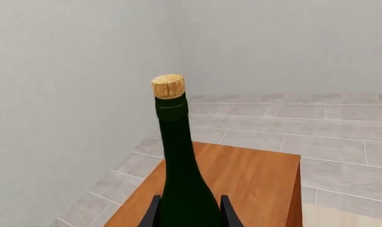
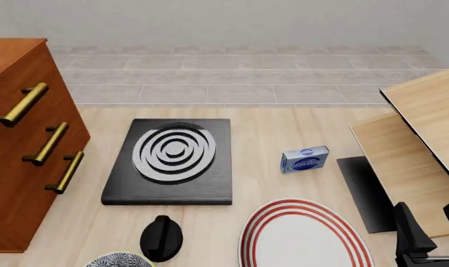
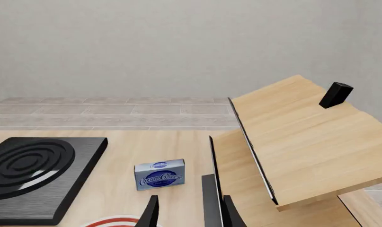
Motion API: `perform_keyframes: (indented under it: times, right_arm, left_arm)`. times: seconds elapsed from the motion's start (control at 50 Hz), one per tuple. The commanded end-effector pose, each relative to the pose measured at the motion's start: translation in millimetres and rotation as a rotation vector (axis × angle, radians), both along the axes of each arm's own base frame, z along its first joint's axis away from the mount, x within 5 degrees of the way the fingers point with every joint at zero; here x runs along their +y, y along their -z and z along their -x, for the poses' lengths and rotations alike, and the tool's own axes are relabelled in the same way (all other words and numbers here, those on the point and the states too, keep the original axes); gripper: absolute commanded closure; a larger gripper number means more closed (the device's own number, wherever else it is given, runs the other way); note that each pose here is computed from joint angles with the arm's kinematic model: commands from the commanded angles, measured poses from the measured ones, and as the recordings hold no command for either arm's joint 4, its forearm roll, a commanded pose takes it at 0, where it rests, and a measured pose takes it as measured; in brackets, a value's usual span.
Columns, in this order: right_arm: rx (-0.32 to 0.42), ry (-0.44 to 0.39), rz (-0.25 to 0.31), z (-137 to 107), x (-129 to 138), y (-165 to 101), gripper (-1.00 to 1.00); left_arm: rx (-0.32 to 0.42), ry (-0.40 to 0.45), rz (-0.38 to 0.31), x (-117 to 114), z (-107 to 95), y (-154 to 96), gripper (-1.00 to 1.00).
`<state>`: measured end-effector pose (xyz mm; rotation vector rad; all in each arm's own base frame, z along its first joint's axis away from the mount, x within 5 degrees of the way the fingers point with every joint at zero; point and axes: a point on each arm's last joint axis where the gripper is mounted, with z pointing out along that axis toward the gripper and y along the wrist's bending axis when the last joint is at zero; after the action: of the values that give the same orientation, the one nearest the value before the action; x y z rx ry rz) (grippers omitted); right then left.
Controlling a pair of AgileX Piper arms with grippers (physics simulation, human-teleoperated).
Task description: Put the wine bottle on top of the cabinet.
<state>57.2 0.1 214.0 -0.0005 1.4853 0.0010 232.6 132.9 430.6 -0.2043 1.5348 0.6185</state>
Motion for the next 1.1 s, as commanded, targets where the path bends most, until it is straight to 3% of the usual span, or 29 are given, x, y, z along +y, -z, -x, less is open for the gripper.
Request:
perform_keyframes:
  times: [0.02,0.18,0.2,0.8,1.1]
  right_arm:
    - [0.0,0.0,0.0,0,0,0,-1.0]
    - [0.0,0.0,0.0,0,0,0,-1.0]
    - [0.0,0.0,0.0,0,0,0,-1.0]
    - [0.0,0.0,0.0,0,0,0,-1.0]
    - [0.0,0.0,0.0,0,0,0,-1.0]
  left_arm:
    - [0.095,-0.01,-0.035,8,-8,29,1.0]
    - [0.111,-0.009,-0.034,8,-9,36,1.0]
    - [0.111,-0.012,-0.04,8,-8,35,-1.0]
    - [0.048,-0.02,-0.056,-3,14,-3,-1.0]
    - [0.031,-0.03,-0.055,-4,20,-8,-1.0]
